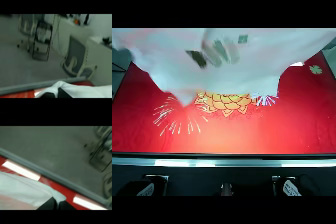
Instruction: Fold the shirts.
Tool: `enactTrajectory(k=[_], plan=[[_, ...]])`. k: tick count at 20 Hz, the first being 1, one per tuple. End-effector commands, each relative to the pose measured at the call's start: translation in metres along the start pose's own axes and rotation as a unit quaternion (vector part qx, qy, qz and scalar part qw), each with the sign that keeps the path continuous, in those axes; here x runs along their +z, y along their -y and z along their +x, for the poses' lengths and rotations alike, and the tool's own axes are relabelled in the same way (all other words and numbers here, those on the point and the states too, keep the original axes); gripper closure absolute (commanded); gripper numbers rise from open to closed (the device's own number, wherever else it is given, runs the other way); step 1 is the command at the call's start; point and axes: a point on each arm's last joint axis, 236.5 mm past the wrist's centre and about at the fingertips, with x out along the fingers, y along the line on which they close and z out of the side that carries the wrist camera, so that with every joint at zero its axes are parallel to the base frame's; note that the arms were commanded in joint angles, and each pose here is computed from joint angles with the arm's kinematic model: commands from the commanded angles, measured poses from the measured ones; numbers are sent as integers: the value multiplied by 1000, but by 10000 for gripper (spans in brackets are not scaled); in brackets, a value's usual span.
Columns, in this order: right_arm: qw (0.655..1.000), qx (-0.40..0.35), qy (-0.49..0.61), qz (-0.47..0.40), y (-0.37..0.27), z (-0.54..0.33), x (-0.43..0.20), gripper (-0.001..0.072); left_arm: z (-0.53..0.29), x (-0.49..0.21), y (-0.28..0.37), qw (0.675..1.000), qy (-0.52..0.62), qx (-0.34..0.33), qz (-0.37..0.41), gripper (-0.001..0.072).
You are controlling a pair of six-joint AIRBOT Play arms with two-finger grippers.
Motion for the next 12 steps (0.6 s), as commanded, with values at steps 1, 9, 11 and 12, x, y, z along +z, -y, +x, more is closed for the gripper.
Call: enactTrajectory(k=[1, 9, 11, 12], plan=[[982, -133, 98, -97, -12, -119, 98, 693, -95, 90, 74, 988, 138, -34, 62, 683], [996, -76, 8, -51, -52, -133, 57, 693, -110, 63, 51, 994, 72, 38, 79, 684], [997, -62, -26, -48, -55, -129, 40, 693, -106, 37, 35, 996, 17, 63, 58, 684], [997, -53, -44, -43, -54, -122, 30, 693, -102, 20, 27, 996, -16, 72, 50, 683]])
